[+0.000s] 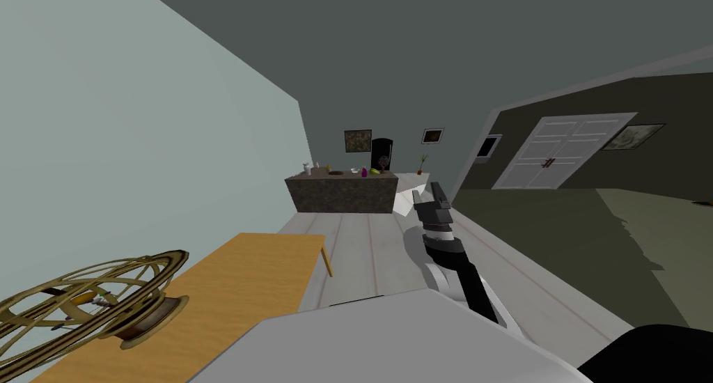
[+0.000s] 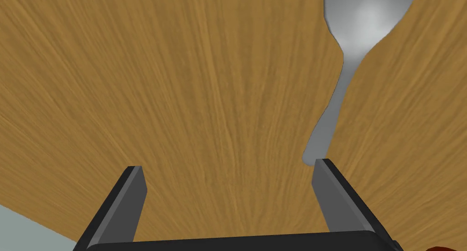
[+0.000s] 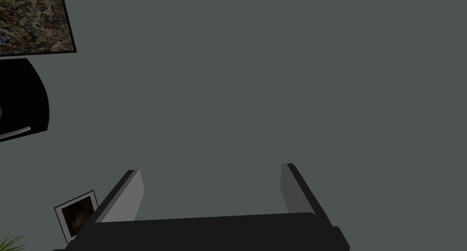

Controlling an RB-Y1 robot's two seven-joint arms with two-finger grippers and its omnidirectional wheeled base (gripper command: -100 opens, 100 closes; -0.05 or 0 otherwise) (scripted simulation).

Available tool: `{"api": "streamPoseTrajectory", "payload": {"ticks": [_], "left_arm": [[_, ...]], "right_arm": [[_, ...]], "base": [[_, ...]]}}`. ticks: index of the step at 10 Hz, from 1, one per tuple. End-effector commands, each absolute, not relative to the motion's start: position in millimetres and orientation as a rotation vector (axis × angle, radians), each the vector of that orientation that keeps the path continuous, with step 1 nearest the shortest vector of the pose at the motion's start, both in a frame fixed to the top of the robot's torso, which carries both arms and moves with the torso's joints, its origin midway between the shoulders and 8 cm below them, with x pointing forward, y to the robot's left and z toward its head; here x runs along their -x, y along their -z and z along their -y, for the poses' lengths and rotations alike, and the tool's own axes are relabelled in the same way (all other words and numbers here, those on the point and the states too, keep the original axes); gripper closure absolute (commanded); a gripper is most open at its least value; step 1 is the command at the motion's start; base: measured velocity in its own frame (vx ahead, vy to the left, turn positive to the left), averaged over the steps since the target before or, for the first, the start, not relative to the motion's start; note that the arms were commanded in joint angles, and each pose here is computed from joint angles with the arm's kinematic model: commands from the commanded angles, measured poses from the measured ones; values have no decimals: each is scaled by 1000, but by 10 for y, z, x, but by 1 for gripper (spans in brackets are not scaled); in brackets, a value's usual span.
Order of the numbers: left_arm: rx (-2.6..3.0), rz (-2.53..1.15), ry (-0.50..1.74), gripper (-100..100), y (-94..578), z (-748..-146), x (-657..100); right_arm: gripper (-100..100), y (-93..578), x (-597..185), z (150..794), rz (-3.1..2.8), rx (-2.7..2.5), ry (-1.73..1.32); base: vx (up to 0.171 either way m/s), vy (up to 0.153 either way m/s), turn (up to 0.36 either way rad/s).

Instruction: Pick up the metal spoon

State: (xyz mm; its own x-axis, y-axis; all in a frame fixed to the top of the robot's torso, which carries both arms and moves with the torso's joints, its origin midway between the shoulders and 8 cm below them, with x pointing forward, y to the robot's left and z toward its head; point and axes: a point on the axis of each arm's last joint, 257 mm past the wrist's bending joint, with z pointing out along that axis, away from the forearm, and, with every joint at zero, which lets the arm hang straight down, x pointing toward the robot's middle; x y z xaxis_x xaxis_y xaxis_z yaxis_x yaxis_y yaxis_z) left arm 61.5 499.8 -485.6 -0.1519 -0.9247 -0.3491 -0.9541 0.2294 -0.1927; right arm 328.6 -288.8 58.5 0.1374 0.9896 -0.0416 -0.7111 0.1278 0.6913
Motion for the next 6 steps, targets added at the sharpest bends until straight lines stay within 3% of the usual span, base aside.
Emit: {"api": "streamPoseTrajectory", "payload": {"ticks": [1,6], "left_arm": [[1749,-2201,-171,-100,4996,-4979,-333],[1773,-2381,-309,-100,5172,-4884,281]], "right_arm": [[0,-585,-3286,2888,-577,-597,-1342],[0,-585,-3286,2888,-577,-597,-1342]], "base": [[42,38,-79],[19,29,-73]]}}
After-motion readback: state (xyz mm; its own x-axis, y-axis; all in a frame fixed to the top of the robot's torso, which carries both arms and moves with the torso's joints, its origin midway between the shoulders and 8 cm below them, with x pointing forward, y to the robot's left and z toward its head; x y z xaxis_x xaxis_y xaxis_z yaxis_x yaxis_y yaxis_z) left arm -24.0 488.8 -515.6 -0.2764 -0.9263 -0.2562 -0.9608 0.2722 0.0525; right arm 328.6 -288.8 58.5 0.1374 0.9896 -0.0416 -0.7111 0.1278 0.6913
